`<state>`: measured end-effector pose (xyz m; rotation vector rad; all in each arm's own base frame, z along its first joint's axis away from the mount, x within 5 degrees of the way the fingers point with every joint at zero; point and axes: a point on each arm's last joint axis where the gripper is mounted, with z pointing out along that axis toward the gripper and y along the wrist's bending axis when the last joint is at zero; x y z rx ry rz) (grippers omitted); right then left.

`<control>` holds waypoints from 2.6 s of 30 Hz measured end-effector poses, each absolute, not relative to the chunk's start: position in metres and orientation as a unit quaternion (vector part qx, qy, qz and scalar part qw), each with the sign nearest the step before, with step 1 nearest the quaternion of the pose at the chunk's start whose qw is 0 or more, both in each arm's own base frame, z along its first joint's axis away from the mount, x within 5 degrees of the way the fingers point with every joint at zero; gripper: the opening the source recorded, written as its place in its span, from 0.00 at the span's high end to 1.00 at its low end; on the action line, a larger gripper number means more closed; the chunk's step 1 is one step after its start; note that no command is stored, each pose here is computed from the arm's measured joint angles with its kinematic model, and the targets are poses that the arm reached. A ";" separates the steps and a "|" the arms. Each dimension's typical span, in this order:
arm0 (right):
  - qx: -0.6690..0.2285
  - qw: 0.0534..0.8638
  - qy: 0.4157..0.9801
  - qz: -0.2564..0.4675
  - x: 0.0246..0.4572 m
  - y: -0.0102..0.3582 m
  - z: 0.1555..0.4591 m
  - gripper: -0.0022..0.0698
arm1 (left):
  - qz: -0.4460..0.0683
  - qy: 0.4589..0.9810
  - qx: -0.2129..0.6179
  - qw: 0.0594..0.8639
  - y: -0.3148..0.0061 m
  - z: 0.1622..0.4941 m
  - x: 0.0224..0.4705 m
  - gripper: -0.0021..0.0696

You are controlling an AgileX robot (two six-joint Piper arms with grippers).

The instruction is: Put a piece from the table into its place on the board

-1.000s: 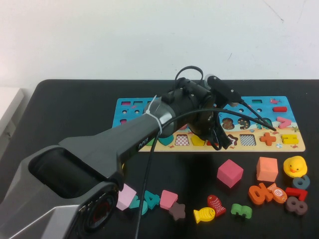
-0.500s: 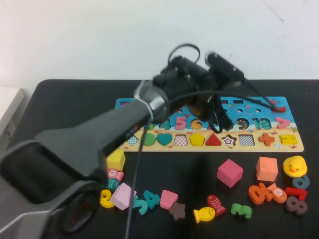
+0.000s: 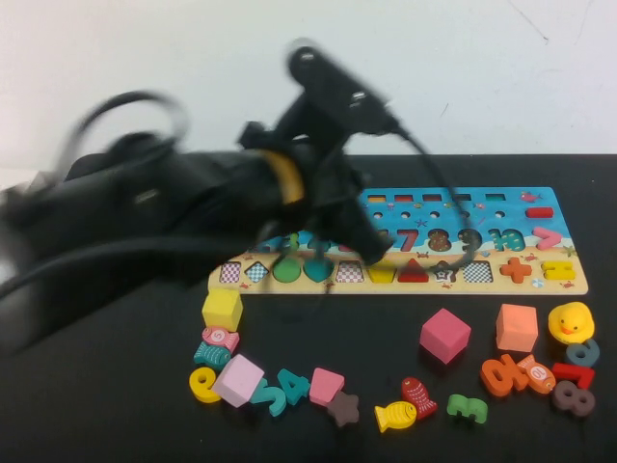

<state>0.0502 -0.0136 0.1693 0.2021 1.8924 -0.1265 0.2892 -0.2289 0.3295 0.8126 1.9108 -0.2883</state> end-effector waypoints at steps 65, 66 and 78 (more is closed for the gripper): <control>0.086 0.579 0.809 -0.054 0.050 -0.014 0.169 0.94 | 0.020 0.792 0.051 0.608 -0.002 0.176 0.053 0.97; 0.086 0.579 0.809 -0.054 0.050 -0.014 0.169 0.94 | 0.016 0.792 0.048 0.608 -0.002 0.176 0.053 0.97; 0.086 0.579 0.809 -0.054 0.050 -0.014 0.169 0.94 | 0.008 0.793 0.047 0.608 -0.003 0.176 0.053 0.97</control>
